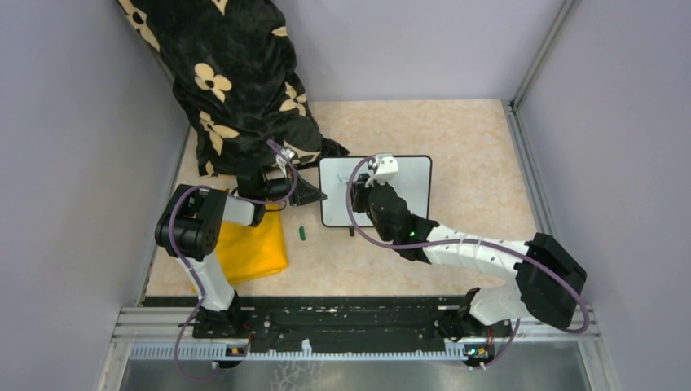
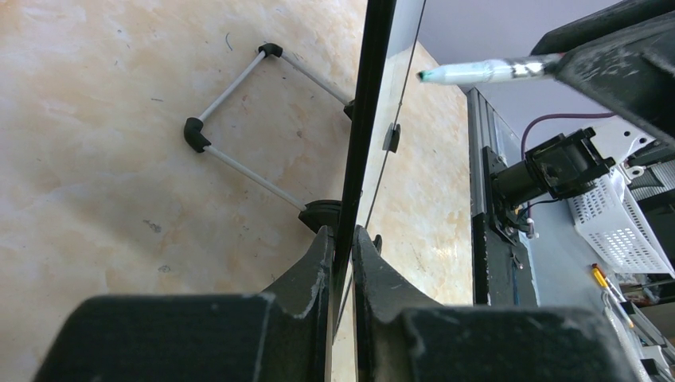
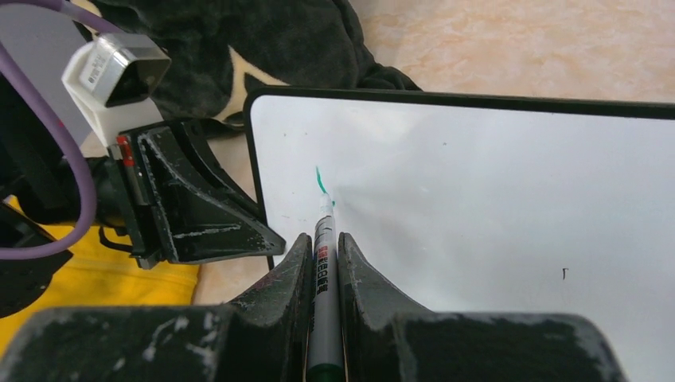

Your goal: Write a sentence on the whiteboard

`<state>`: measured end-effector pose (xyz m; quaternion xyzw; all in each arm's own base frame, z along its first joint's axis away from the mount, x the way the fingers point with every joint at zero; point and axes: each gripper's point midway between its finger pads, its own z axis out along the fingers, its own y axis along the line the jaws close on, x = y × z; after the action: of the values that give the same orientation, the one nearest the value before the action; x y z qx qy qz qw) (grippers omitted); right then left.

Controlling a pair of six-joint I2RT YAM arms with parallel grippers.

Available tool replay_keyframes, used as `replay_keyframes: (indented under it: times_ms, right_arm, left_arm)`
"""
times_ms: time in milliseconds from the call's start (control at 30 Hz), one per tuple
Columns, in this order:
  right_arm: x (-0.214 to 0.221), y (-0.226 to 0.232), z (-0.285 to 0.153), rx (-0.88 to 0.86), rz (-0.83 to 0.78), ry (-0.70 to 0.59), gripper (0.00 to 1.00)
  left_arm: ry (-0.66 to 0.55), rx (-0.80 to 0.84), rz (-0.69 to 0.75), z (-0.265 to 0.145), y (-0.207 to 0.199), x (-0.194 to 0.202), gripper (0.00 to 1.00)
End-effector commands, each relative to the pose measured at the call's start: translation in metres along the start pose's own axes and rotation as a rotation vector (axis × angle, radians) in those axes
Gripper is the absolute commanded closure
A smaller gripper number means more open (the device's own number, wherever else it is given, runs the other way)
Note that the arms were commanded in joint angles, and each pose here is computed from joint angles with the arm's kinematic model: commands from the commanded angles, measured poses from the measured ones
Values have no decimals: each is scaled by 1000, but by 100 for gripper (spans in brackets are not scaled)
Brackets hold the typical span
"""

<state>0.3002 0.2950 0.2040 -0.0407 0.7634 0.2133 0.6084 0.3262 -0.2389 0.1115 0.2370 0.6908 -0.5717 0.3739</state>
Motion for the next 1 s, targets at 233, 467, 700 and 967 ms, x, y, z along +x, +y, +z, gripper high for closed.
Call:
replay_keyframes:
  times_ms: [233, 467, 700, 967]
  right_arm:
    - [-50, 2, -2, -16, 74, -115, 100]
    - [-44, -2, 3, -6, 77, -103, 100]
    - [-34, -3, 6, -6, 73, -80, 100]
    - [-17, -6, 7, -4, 65, -33, 100]
  left_arm:
    - [-7, 15, 34, 2, -3, -6, 98]
    - [-7, 15, 33, 2, -2, -6, 98]
    - [-7, 15, 32, 2, -2, -5, 99]
    - [-7, 14, 32, 2, -2, -5, 99]
